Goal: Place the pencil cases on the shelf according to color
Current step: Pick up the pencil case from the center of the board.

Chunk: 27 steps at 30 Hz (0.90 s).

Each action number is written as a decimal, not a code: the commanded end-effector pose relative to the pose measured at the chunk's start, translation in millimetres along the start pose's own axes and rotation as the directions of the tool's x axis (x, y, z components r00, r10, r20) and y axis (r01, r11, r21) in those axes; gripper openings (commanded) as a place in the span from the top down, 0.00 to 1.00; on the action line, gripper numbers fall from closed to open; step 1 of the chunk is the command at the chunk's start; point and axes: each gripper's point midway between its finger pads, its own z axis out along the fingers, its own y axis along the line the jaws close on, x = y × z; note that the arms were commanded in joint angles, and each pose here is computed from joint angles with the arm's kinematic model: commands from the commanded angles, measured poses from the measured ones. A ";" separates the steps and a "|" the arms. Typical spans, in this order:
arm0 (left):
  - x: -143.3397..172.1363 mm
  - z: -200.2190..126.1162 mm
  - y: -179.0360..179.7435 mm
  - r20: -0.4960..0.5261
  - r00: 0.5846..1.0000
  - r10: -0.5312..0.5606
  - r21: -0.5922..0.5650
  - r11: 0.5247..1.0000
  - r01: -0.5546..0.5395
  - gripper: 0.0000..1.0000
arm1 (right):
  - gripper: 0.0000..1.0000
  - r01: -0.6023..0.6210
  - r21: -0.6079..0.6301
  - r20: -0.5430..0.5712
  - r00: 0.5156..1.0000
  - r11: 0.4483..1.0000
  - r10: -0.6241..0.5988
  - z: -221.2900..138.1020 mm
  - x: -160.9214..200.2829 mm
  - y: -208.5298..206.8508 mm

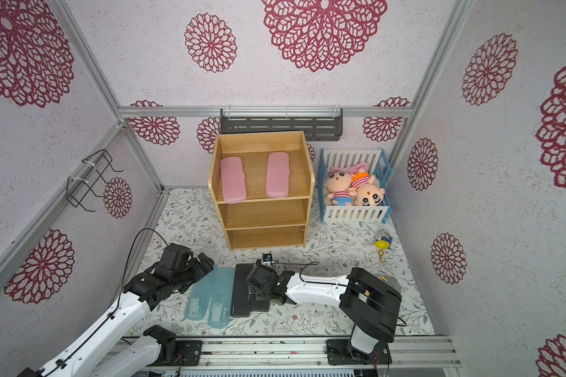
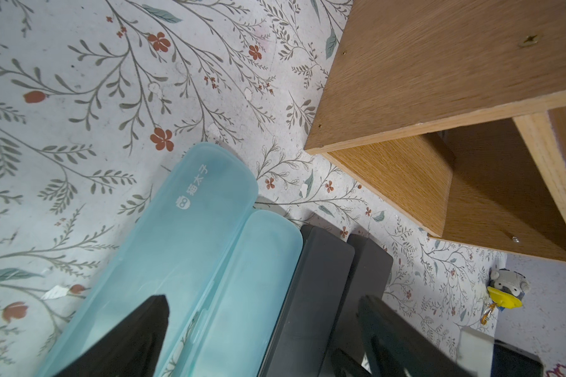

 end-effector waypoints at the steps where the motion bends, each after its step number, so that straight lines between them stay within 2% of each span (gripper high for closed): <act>1: -0.4 1.1 -2.5 0.006 1.000 0.010 0.009 1.000 -0.010 0.03 | 0.01 0.016 0.007 0.013 1.000 1.000 -0.016 -0.5 -2.3 5.2; 8: 1.1 1.7 -1.5 0.001 1.000 0.005 0.008 1.000 -0.005 0.03 | 0.01 0.017 0.111 -0.011 1.000 0.994 -0.016 0.5 15.7 -27.7; 13: 1.8 1.7 -2.1 -0.002 1.000 0.002 0.013 1.000 -0.002 0.03 | 0.01 -0.003 0.159 -0.003 1.000 0.987 0.003 -11.6 22.4 -54.3; 18: 2.3 1.4 -3.2 -0.004 1.000 0.001 0.017 1.000 0.000 0.03 | 0.01 -0.033 0.142 0.023 0.999 0.989 0.030 -26.4 21.0 -69.0; 24: 2.6 0.9 -0.1 0.002 1.000 0.007 0.009 1.000 -0.007 0.03 | 0.01 -0.003 0.007 0.059 0.998 1.000 0.003 -44.0 9.2 -44.0; 27: 5.2 2.0 2.3 -0.007 1.000 0.007 0.003 1.000 -0.007 0.03 | 0.01 0.025 0.031 0.057 0.998 0.999 -0.027 -43.0 11.3 -51.4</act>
